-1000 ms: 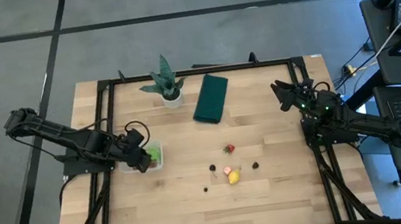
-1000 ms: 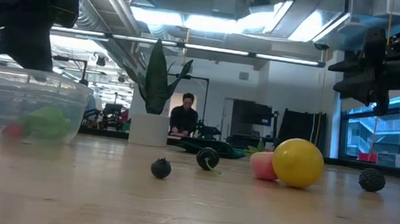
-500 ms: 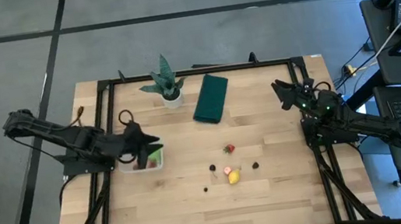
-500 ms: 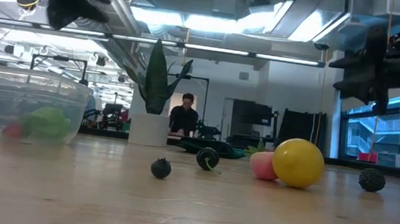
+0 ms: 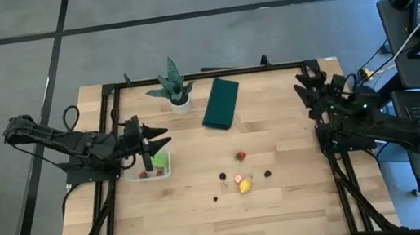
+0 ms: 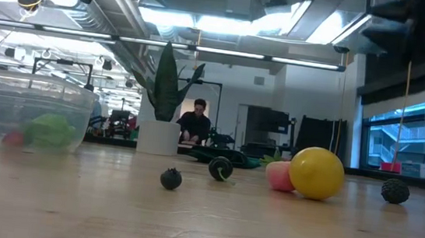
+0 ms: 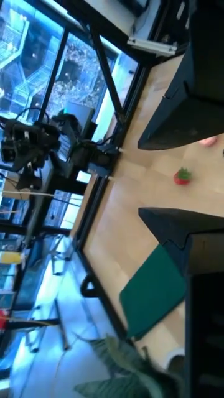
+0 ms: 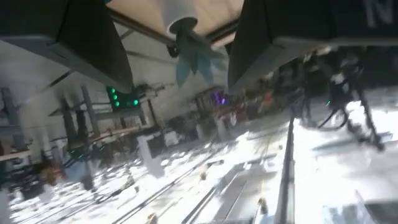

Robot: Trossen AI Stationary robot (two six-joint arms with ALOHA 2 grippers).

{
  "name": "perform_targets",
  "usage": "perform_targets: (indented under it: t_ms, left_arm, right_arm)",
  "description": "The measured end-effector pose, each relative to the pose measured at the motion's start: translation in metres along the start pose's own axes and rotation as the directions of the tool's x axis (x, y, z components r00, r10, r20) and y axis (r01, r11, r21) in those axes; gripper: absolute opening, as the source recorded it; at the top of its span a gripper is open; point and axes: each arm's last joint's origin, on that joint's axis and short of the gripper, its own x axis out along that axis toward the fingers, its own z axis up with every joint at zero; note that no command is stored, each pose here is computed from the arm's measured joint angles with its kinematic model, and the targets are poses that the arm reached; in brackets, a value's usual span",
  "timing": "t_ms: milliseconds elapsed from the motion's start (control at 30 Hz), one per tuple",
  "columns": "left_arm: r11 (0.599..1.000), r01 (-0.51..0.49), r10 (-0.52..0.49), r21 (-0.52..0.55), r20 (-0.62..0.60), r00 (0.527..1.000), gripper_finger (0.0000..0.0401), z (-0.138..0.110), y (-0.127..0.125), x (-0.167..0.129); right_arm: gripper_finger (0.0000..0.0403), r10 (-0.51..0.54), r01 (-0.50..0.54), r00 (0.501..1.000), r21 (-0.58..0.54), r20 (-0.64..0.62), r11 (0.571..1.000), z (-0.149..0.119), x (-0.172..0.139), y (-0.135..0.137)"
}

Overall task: Pick and placing Produce into tupperware
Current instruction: Put the strawberry into the transparent bin

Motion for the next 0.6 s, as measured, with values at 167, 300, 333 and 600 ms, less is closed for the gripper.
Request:
perform_targets:
  t_ms: [167, 300, 333, 600]
  left_arm:
    - [1.000, -0.009, 0.009, 0.008, 0.004, 1.000, 0.0154, 0.000, 0.000, 0.000]
    - [1.000, -0.009, 0.009, 0.010, 0.004, 1.000, 0.0160, 0.000, 0.000, 0.000]
    - [1.000, -0.009, 0.009, 0.012, 0.003, 1.000, 0.0160, 0.000, 0.000, 0.000]
    - [1.000, -0.010, 0.010, 0.027, 0.003, 1.000, 0.0151, 0.000, 0.000, 0.000]
  right_arm:
    - [0.0267, 0.103, -0.105, 0.987, -0.012, -0.123, 0.994, 0.024, 0.011, 0.013]
    - [0.0267, 0.189, -0.193, 0.963, -0.002, -0.193, 0.981, 0.038, 0.028, 0.024]
    - [0.0267, 0.205, -0.210, 0.956, -0.003, -0.212, 0.978, 0.040, 0.034, 0.026]
    - [0.0267, 0.297, -0.328, 0.856, -0.002, -0.424, 0.945, 0.040, 0.083, 0.044]
